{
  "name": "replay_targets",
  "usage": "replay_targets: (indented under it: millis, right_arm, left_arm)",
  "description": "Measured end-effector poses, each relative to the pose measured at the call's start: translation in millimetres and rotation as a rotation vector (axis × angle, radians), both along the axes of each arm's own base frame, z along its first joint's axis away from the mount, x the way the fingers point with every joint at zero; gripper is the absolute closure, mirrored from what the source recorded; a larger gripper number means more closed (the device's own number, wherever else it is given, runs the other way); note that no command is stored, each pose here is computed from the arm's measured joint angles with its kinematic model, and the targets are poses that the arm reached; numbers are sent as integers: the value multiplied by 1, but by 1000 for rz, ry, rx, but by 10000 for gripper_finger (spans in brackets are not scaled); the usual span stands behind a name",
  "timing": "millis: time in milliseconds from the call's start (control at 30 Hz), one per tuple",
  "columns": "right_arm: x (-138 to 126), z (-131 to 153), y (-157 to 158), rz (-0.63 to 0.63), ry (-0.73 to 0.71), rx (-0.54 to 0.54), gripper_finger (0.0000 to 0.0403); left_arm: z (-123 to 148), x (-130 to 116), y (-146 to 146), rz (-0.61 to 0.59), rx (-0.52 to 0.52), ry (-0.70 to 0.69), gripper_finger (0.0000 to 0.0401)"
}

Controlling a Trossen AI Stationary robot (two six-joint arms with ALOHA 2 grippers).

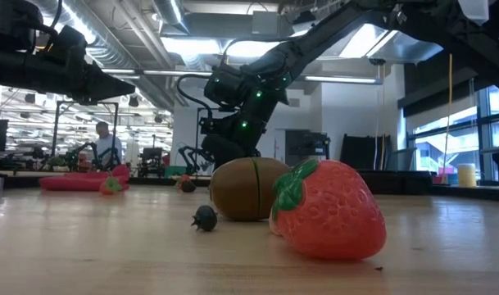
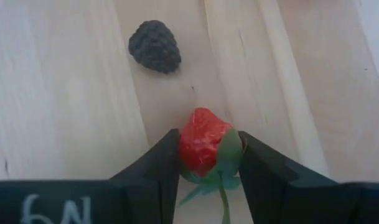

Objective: Pick and placing Produce into tupperware
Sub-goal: Put the red strawberry into the black bin

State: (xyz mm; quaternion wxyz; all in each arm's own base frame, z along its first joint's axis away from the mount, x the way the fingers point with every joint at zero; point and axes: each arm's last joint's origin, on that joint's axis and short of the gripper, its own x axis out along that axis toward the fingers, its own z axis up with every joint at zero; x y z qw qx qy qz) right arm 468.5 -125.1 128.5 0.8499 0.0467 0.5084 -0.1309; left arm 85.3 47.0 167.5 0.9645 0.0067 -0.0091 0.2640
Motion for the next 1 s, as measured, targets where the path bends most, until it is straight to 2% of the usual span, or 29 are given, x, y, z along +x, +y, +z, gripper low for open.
replay_targets:
  millis: [200, 400, 633, 767, 867, 1000]
  right_arm:
    - [-7, 16, 1, -11, 113, 21, 264]
    - [-13, 79, -7, -28, 148, 38, 264]
    - [-58, 125, -45, -200, 358, 134, 264]
    - [-88, 127, -71, -337, 470, 149, 264]
    - [-112, 129, -95, -439, 492, 168, 263]
    - [-140, 115, -121, -549, 536, 218, 263]
  left_arm:
    - [0, 0, 0, 0, 0, 0, 374]
    - [0, 0, 0, 0, -1, 0, 374]
    - [0, 0, 0, -9, -7, -2, 374]
    - [0, 0, 0, -9, -2, 0, 374]
    - [0, 0, 0, -9, -3, 0, 374]
    - [0, 0, 0, -9, -7, -2, 374]
